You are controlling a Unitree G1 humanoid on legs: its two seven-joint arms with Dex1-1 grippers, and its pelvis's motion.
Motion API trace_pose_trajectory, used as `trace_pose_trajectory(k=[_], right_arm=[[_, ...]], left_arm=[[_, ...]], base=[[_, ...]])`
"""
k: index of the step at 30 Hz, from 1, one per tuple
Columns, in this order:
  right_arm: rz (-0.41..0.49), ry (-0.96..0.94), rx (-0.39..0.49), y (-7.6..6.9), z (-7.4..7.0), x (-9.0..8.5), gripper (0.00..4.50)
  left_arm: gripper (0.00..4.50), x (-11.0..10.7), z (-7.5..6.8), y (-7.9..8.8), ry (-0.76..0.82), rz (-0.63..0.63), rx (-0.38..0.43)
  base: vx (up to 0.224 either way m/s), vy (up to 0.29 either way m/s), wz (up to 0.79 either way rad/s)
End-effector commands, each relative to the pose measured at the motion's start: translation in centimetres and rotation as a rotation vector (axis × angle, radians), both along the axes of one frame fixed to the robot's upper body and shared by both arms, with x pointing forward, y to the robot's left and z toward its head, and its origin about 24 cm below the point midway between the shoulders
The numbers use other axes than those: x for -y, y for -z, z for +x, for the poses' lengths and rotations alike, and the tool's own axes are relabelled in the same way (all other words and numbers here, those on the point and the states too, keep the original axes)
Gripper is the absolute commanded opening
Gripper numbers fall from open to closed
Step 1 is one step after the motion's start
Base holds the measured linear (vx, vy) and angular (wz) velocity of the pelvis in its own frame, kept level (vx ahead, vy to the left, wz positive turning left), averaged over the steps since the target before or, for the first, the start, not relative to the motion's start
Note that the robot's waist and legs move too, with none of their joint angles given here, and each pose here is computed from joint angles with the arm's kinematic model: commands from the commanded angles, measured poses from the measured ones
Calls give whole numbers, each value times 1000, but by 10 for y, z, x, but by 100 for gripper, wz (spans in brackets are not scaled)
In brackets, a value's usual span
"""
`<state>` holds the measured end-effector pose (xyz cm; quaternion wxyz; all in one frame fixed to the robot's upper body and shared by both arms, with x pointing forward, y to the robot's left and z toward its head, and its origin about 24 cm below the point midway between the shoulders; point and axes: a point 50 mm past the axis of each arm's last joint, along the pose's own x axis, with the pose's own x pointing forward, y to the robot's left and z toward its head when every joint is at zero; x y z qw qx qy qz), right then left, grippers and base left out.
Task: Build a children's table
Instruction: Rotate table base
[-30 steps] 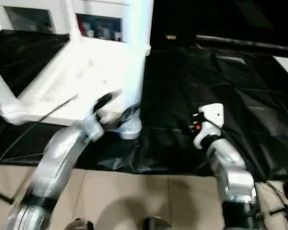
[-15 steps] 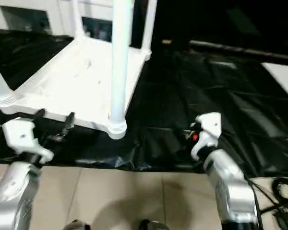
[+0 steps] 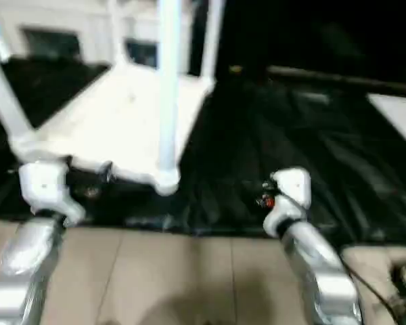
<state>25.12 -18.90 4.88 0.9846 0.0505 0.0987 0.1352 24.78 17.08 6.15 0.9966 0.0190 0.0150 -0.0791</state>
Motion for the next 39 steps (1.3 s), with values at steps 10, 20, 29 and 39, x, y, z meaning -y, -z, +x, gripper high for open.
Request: trace_pose_trajectory(k=[10,20,29,39], right_arm=[[-28,-52,4,-3,6,-5,299],[-23,-72,-8,0,6,-9,299],[-15,-58,-8,2,7,-10,299],[20,-112,14,1,12,-14,299]], left_arm=[[447,-7,2,-3,-56,3,11],[447,-14,-1,-1,-72,11,0],[447,-23,1,-2,-47,31,-3],[447,-34,-3,-3,238,16,-56]], base=[[159,-22,15],[151,-38,2],[137,8,4],[-11,-11,3]])
